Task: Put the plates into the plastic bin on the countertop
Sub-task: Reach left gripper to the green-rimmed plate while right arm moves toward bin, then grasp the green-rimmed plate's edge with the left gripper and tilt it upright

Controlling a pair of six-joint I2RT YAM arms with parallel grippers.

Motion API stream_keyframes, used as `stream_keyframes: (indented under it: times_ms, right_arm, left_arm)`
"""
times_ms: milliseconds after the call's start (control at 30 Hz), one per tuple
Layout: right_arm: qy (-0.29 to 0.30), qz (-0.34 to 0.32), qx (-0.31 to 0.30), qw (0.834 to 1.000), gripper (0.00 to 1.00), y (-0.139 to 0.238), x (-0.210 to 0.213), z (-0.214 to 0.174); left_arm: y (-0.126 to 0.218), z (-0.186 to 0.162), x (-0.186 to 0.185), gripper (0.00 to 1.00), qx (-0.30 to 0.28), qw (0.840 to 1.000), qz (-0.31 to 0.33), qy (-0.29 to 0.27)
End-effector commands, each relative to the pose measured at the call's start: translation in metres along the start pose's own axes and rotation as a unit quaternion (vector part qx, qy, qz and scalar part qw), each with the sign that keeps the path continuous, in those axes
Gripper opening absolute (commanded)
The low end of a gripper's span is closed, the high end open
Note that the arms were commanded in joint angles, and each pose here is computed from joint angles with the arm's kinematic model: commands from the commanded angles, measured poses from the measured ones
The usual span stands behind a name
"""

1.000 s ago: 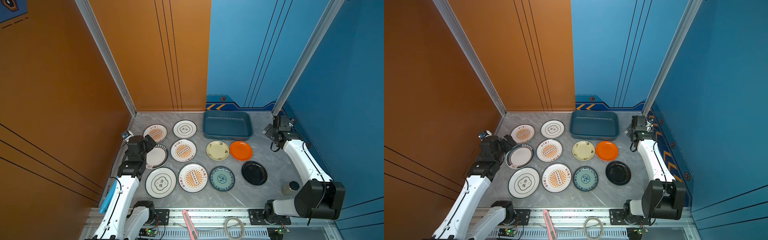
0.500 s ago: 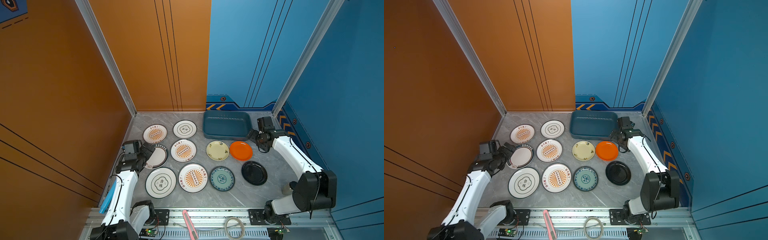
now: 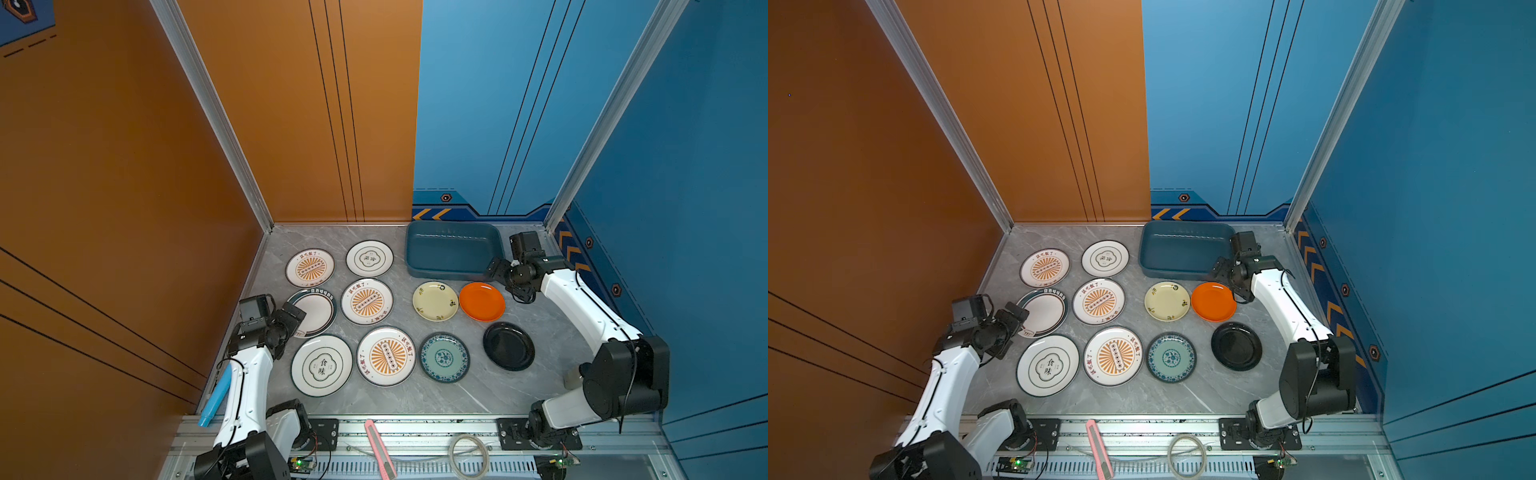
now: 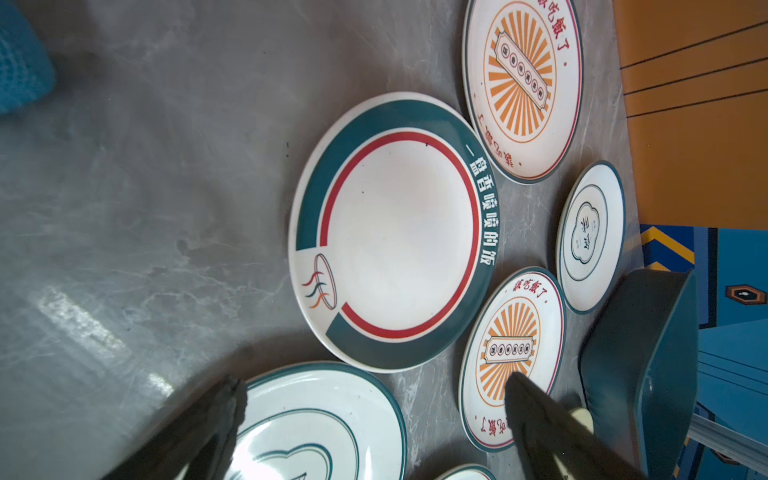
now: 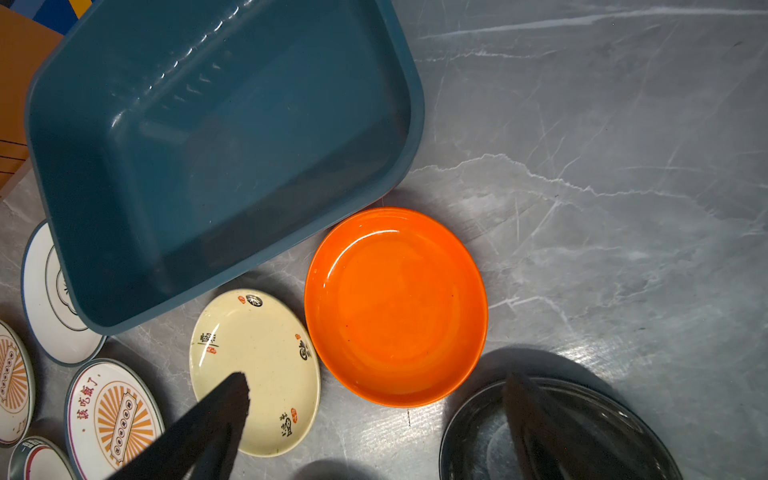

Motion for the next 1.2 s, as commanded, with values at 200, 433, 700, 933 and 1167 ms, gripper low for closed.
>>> stream_keyframes:
  times_ms: [200, 433, 700, 933, 1167]
  right_arm:
    - [0.019, 0.008, 0.031, 0.999, 0.97, -0.008, 0.007, -0.009]
    - [0.023, 0.017, 0.035, 0.999, 0.95, -0.010, 0.009, -0.013]
    - [0.026, 0.017, 0.038, 0.999, 0.94, -0.012, 0.009, -0.014]
    - [0.027, 0.018, 0.042, 0.999, 0.94, -0.014, 0.011, -0.015]
    - [0.028, 0.023, 0.043, 0.998, 0.94, -0.015, 0.015, -0.014]
  left_arm:
    - [-0.025, -0.008, 0.026, 0.88, 0.025, 0.999, -0.021, 0.037]
    - [-0.039, -0.002, 0.029, 0.80, 0.037, 0.999, -0.019, 0.027]
    - [-0.056, 0.006, 0.030, 0.69, 0.048, 0.999, -0.011, 0.020]
    - [-0.068, 0.013, 0.028, 0.51, 0.043, 0.999, -0.022, 0.020]
    - [-0.080, 0.008, 0.033, 0.36, 0.051, 0.997, -0.036, 0.033]
Point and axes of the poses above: each gripper's point midway between its finger pads, its own y axis back along the fingers, its own x axis along the line the jaws close on, z = x × y, the point moved 1 cm from there along y, back along the fingers, and after that the axes turned 11 degrees about y, right-handed, at the moved point
